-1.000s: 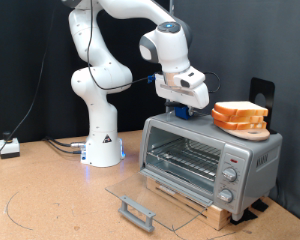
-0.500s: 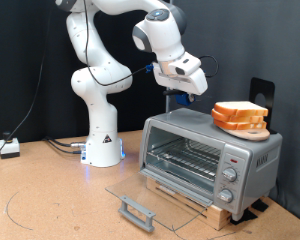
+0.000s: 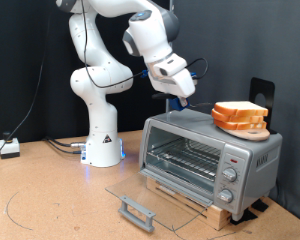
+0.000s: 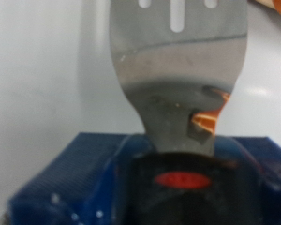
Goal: Make a piece of toast with the oven
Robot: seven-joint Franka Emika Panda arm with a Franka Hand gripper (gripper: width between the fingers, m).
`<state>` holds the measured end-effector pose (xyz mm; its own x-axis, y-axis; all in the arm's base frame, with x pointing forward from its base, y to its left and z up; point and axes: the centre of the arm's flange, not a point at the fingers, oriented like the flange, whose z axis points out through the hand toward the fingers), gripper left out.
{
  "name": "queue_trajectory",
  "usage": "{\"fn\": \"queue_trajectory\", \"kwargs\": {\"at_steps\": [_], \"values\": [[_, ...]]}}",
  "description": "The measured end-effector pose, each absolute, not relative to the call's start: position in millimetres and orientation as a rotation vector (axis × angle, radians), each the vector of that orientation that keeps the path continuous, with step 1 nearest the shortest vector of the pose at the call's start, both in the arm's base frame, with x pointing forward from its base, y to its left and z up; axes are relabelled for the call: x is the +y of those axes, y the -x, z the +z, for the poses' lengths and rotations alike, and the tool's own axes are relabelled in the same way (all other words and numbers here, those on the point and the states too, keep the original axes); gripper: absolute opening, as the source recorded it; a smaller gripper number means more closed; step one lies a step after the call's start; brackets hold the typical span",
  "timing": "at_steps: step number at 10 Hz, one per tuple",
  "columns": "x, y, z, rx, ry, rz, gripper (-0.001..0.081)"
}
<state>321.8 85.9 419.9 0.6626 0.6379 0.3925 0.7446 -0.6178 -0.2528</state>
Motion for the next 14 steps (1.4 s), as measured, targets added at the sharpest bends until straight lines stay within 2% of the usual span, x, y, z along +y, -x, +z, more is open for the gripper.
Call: {"fn": "queue_trajectory", "kwargs": {"at_steps": [8,11,14], "values": [[-34,-308,432,-0.904,2.541,-0.397,0.0412],[-38,-305,433,-0.91,2.53,-0.397,0.0412],[-22,-323,434,-0.845,2.607,-0.412,0.0412]]}}
